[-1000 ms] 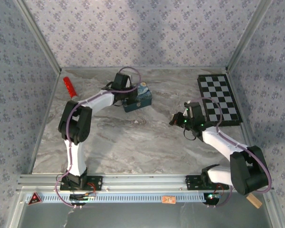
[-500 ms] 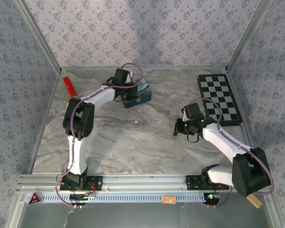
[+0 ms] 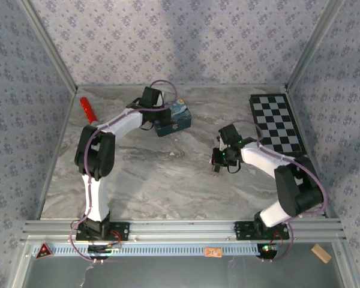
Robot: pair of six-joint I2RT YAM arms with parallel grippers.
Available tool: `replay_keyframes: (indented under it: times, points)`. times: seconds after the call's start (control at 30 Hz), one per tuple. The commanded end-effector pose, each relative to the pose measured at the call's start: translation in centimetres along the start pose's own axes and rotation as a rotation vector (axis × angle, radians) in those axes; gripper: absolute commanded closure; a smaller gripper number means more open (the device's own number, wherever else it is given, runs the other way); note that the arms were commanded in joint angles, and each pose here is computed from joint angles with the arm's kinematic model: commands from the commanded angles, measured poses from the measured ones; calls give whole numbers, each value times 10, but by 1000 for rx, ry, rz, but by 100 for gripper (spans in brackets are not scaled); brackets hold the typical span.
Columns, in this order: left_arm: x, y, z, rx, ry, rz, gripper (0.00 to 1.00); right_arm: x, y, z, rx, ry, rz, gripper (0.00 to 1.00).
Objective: Unlock a padlock with a key
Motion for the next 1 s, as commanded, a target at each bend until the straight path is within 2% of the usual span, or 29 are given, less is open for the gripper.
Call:
replay_keyframes:
  times: [0.0, 0.37, 0.67, 0.73, 0.83, 0.97]
  points:
    - [-9, -2, -40, 14, -59, -11, 59, -5, 4, 7, -5, 14, -38, 100]
    - [10, 13, -95, 33, -221, 6, 54, -4, 3, 25, 20, 53, -82, 100]
    - [31, 37, -129, 48, -333, -30, 49, -6, 3, 16, 56, 21, -114, 74]
    - [38, 41, -133, 62, -356, -25, 48, -8, 1, 9, 87, 7, -123, 64]
    - [48, 48, -140, 62, -374, -30, 43, -13, 1, -10, 125, -23, -153, 49]
    - [54, 57, -155, 58, -405, -41, 41, -21, 0, -51, 175, -139, -166, 38]
Point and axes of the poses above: each hand's point on the last joint's axis, 136 mm out from that joint toward the fingers, its own z axis out along the fingers, its own y axis along the line the jaws close on, x = y × z, the point moved 3 cm from there along -z, back along the fingers, and after that the axes turned 9 degrees about -z, right-handed, at the moved point
